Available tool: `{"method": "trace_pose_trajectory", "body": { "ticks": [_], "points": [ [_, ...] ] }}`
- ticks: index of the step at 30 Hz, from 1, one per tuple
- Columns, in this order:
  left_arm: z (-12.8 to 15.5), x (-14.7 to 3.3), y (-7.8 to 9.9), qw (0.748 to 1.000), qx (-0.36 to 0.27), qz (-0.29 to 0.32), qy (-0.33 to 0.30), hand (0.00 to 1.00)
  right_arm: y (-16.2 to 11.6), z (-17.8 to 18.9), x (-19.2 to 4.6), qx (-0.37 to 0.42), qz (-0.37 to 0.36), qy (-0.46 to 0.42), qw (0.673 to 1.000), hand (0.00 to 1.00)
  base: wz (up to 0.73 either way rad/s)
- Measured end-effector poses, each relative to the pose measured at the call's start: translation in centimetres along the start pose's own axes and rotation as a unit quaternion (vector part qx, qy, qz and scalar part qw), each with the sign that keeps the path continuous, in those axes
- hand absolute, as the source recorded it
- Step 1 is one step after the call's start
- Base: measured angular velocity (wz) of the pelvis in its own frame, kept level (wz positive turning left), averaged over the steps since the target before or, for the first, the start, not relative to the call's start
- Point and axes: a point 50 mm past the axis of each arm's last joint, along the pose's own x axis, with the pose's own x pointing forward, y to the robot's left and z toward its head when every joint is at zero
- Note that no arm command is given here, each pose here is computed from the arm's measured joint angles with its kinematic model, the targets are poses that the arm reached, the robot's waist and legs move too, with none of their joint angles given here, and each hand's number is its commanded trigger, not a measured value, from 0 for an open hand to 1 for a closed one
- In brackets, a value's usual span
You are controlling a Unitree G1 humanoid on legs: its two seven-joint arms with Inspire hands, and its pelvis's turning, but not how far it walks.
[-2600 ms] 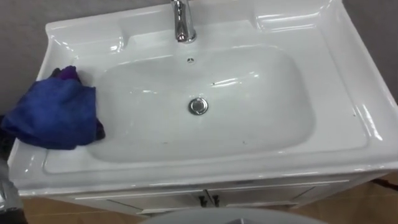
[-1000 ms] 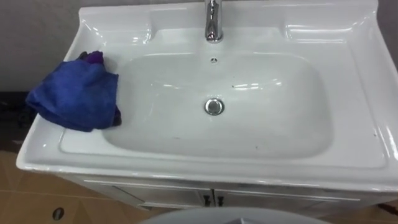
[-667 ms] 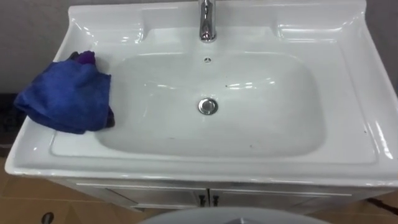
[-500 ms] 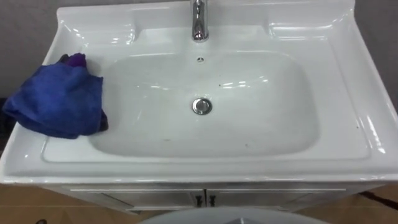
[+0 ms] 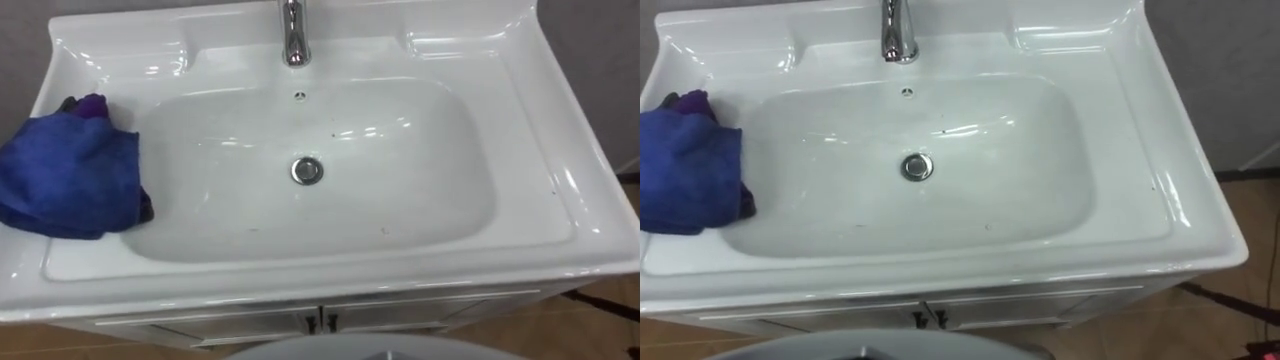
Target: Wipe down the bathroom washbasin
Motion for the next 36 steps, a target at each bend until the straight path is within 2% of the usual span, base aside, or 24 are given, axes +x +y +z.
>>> {"method": "trace_pose_trajectory", "body": {
  "ticks": [15,36],
  "points": [
    [-1.7,-0.1,0.0,0.999,-0.011,-0.006,0.045,0.0,0.2,0.2,0.0,-0.01,-0.001,0.007,1.0,0.0,-0.01],
    [-0.9,0.0,-0.1,0.999,-0.013,-0.025,0.045,0.0,0.2,0.3,0.0,0.002,-0.014,0.005,1.0,0.0,-0.03]
  ]
}}
